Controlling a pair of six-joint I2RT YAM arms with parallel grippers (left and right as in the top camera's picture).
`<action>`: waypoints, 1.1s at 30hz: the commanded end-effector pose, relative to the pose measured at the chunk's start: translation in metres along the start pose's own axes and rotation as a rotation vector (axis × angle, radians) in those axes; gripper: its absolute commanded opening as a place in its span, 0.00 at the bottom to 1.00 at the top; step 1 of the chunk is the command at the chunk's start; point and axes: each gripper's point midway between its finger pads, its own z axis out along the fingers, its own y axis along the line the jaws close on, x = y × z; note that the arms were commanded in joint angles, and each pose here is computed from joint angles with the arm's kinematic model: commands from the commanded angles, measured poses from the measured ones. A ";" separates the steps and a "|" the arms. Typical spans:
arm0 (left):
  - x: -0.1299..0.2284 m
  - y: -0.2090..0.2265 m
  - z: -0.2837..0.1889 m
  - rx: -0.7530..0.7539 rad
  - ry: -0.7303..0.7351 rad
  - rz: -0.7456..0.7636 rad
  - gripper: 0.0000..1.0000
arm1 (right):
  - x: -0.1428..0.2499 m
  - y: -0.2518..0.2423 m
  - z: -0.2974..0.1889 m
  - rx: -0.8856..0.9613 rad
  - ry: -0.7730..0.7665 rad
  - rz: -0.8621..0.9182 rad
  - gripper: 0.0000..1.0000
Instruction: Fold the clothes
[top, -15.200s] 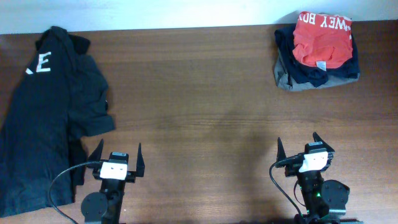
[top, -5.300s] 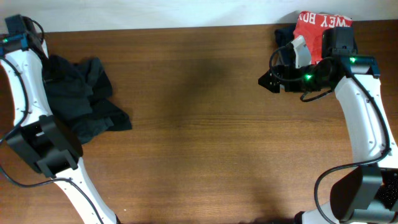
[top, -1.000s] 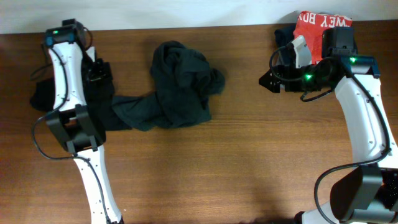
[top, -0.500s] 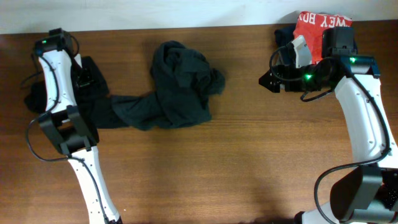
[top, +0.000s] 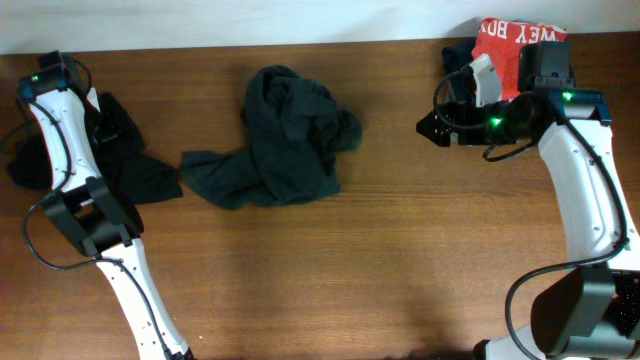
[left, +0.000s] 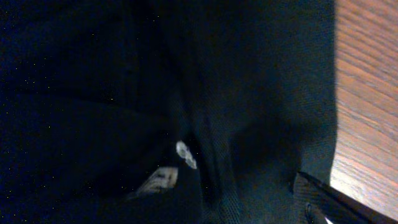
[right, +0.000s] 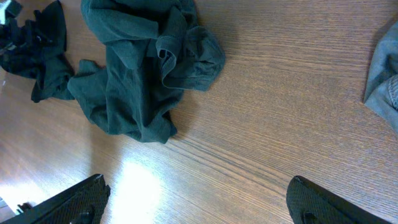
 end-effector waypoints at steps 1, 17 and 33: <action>-0.014 -0.002 -0.033 0.003 -0.084 0.026 0.99 | -0.006 -0.001 -0.004 0.005 -0.018 -0.009 0.96; 0.021 -0.170 -0.196 0.529 -0.255 0.309 0.99 | -0.028 -0.003 -0.006 0.015 -0.101 -0.023 0.96; 0.171 -0.371 -0.192 0.293 -0.178 0.747 0.99 | -0.027 -0.103 -0.042 0.457 -0.210 0.418 0.96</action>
